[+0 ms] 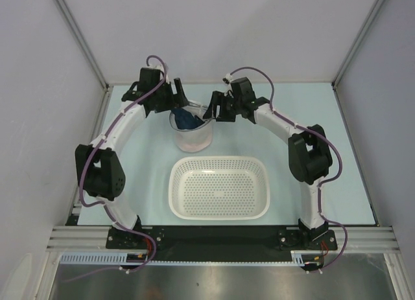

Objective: Place the bra in the laundry bag and zip it closed

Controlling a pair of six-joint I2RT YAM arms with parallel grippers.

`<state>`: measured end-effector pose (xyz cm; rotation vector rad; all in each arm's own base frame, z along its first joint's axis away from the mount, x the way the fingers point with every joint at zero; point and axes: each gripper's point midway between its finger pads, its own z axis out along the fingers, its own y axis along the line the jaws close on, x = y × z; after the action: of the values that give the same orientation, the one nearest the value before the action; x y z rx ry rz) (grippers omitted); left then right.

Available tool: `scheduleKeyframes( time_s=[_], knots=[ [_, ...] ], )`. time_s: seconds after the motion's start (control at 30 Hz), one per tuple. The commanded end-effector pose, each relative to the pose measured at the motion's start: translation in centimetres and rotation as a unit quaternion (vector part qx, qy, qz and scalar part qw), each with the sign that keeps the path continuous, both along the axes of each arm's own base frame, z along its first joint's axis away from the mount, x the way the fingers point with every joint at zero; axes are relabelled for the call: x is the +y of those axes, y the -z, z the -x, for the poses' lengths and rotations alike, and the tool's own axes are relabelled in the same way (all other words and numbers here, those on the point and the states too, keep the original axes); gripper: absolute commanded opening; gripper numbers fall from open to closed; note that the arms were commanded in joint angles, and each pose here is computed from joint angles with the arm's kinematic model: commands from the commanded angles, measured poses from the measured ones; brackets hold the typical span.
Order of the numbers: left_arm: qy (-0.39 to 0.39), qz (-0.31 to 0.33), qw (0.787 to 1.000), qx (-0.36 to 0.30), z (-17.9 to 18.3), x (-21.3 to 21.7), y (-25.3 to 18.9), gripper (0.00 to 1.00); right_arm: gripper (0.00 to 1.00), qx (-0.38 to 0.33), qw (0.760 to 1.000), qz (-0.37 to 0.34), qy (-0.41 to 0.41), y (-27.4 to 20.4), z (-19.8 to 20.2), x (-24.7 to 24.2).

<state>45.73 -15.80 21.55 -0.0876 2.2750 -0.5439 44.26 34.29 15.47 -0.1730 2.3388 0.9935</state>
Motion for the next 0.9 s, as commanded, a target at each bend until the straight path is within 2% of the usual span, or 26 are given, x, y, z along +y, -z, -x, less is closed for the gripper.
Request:
scheduleKeyframes(
  time_s=[0.0,0.17,0.53,0.67,0.7,0.77,0.8,0.87],
  knots=[
    [0.005,-0.054,0.998,0.009,0.6,0.6,0.1,0.88,0.73,-0.010,1.000,-0.019,-0.011,-0.9,-0.6,1.2],
    [-0.001,-0.086,0.996,0.034,0.9,1.3,1.9,0.89,0.71,-0.011,1.000,-0.016,-0.015,-0.8,-0.6,1.7],
    [0.027,-0.060,0.995,0.076,0.6,-0.9,5.1,0.75,0.59,-0.016,1.000,-0.001,-0.008,-0.5,-1.2,2.0],
    [0.035,-0.047,0.995,0.077,0.0,-1.5,5.5,0.61,0.54,-0.011,1.000,0.001,-0.011,0.1,-1.3,2.1],
    [0.039,-0.043,0.995,0.081,0.0,-1.8,5.7,0.52,0.54,-0.010,1.000,-0.001,-0.011,0.0,-1.4,2.2],
    [0.041,-0.037,0.995,0.079,-0.1,-2.0,5.4,0.42,0.53,-0.007,1.000,0.001,-0.013,0.6,-1.5,2.3],
    [0.043,-0.033,0.996,0.076,0.0,-2.1,5.1,0.32,0.53,-0.006,1.000,0.003,-0.014,0.8,-1.6,2.3],
    [0.046,-0.025,0.997,0.063,0.4,-2.2,3.9,0.21,0.43,-0.004,1.000,0.006,-0.013,1.1,-1.6,2.3]
  ],
)
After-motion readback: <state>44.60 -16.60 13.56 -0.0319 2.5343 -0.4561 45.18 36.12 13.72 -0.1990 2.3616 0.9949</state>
